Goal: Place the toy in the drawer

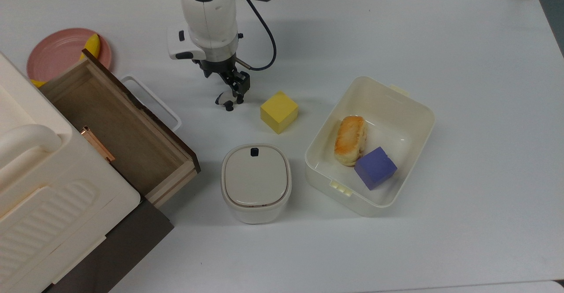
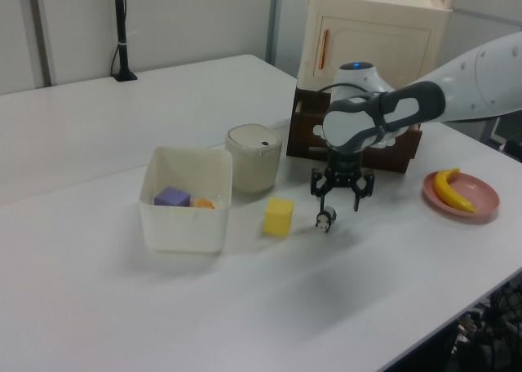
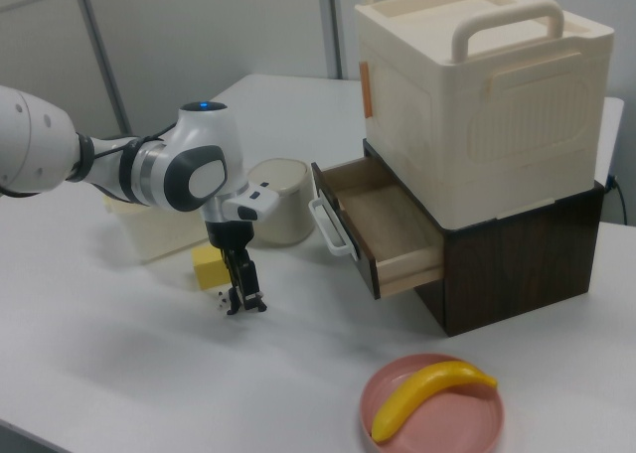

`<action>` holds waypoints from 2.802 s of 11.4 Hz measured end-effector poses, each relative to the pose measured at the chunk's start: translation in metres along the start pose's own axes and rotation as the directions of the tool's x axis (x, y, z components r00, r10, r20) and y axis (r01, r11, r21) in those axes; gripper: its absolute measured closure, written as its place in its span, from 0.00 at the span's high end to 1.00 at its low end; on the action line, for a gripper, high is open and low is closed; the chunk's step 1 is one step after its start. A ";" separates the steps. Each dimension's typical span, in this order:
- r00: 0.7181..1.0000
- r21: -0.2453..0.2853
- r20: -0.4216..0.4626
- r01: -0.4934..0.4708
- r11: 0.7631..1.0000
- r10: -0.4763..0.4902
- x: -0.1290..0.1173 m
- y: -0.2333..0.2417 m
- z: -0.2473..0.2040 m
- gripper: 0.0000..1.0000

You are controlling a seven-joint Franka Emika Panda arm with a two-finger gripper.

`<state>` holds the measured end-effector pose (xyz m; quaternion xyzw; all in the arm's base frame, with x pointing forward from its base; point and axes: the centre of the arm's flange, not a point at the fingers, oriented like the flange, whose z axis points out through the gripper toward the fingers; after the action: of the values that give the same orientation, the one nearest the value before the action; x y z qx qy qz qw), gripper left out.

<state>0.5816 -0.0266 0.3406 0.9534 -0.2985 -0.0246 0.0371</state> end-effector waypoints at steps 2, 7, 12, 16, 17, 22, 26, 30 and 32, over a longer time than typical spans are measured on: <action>1.000 0.012 -0.018 0.016 1.000 -0.016 -0.002 -0.011 0.005 0.51; 0.999 0.017 -0.027 0.025 1.000 -0.025 -0.003 -0.015 0.004 0.31; 0.997 0.102 -0.066 0.040 0.994 -0.033 0.032 -0.013 -0.087 0.31; 0.991 0.293 -0.115 -0.031 0.956 0.068 0.078 0.033 -0.183 0.31; 0.987 0.315 -0.126 -0.054 0.948 0.098 0.086 0.044 -0.190 0.31; 0.908 0.455 -0.284 -0.156 0.877 0.309 0.137 0.100 -0.205 0.31; 0.891 0.435 -0.298 -0.192 0.880 0.342 0.160 0.110 -0.167 0.31; 0.889 0.403 -0.295 -0.217 0.889 0.351 0.174 0.122 -0.140 0.40; 0.890 0.395 -0.304 -0.207 0.895 0.340 0.173 0.120 -0.141 0.69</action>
<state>0.6657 -0.2159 0.4871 0.8794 -0.4193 0.2122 -0.0761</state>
